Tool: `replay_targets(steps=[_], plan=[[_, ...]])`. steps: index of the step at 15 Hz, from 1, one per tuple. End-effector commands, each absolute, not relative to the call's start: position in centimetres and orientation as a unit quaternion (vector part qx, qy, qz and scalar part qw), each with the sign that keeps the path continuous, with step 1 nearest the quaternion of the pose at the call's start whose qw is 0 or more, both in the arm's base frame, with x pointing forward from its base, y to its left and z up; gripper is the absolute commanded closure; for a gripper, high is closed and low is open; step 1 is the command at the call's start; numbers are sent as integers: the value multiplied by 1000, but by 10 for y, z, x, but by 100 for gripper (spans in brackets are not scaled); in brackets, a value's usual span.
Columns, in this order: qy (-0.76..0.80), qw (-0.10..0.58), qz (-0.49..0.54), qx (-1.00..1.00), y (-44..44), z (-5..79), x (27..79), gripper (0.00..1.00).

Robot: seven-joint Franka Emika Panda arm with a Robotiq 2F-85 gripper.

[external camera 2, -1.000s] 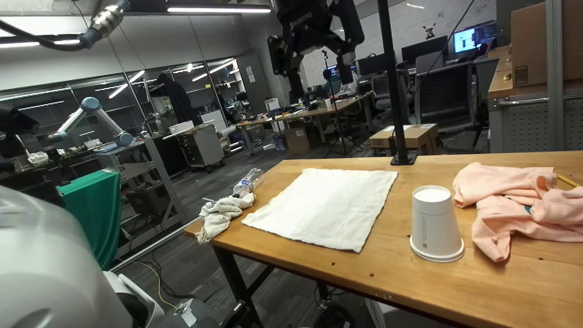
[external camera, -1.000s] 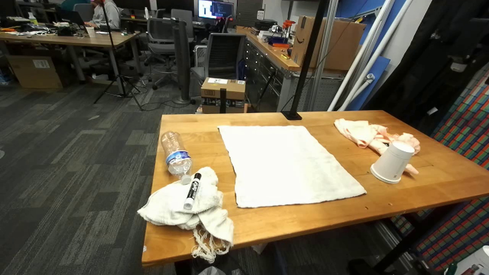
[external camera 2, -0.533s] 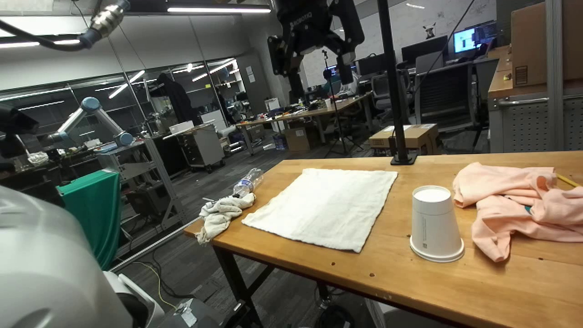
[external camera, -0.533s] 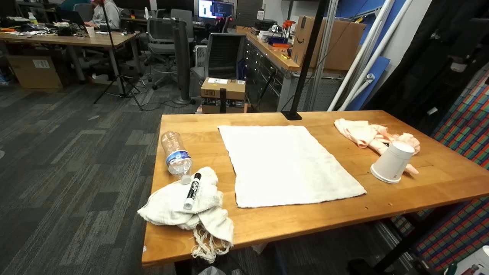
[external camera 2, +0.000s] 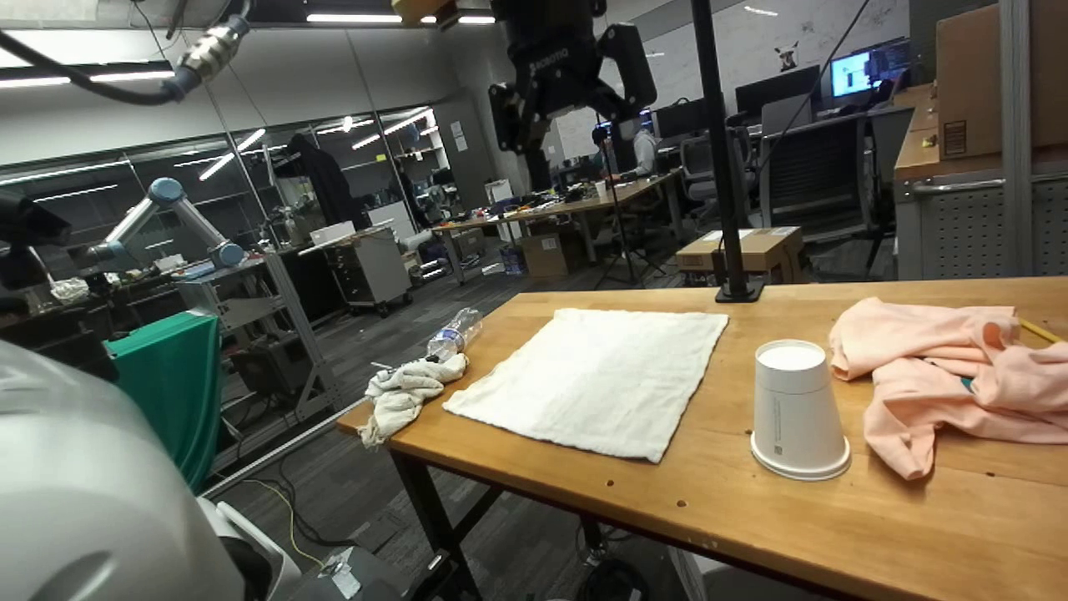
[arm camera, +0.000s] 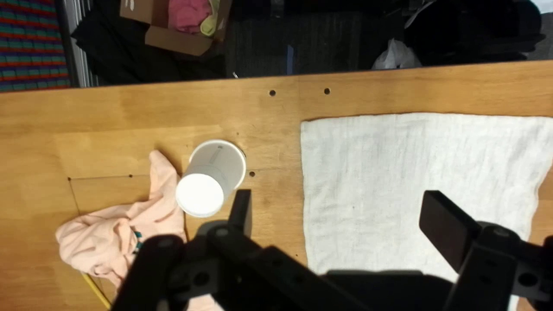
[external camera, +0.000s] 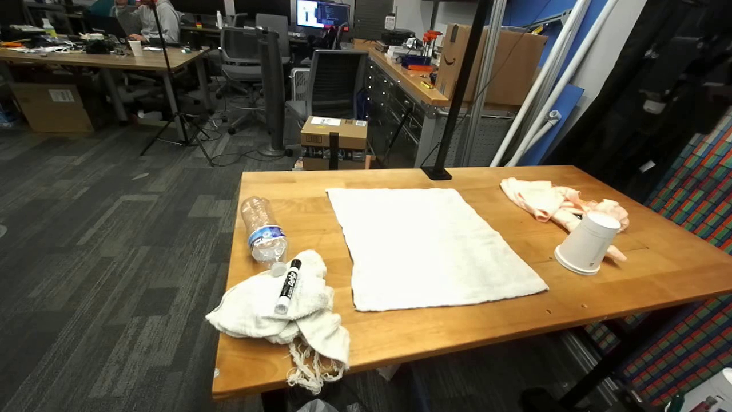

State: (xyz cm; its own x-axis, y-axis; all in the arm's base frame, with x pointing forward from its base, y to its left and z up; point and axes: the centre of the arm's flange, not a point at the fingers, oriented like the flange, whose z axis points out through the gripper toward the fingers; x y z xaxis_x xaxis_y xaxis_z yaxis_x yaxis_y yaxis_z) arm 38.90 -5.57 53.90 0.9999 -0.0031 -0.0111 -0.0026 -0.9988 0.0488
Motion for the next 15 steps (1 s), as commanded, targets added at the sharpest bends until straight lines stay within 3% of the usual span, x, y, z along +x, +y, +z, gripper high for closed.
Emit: replay_targets(steps=[1, 15], plan=[[46, 6, 30, 998, -26, 512, 412, 0], [119, 113, 137, 977, 16, 395, 369, 0]])
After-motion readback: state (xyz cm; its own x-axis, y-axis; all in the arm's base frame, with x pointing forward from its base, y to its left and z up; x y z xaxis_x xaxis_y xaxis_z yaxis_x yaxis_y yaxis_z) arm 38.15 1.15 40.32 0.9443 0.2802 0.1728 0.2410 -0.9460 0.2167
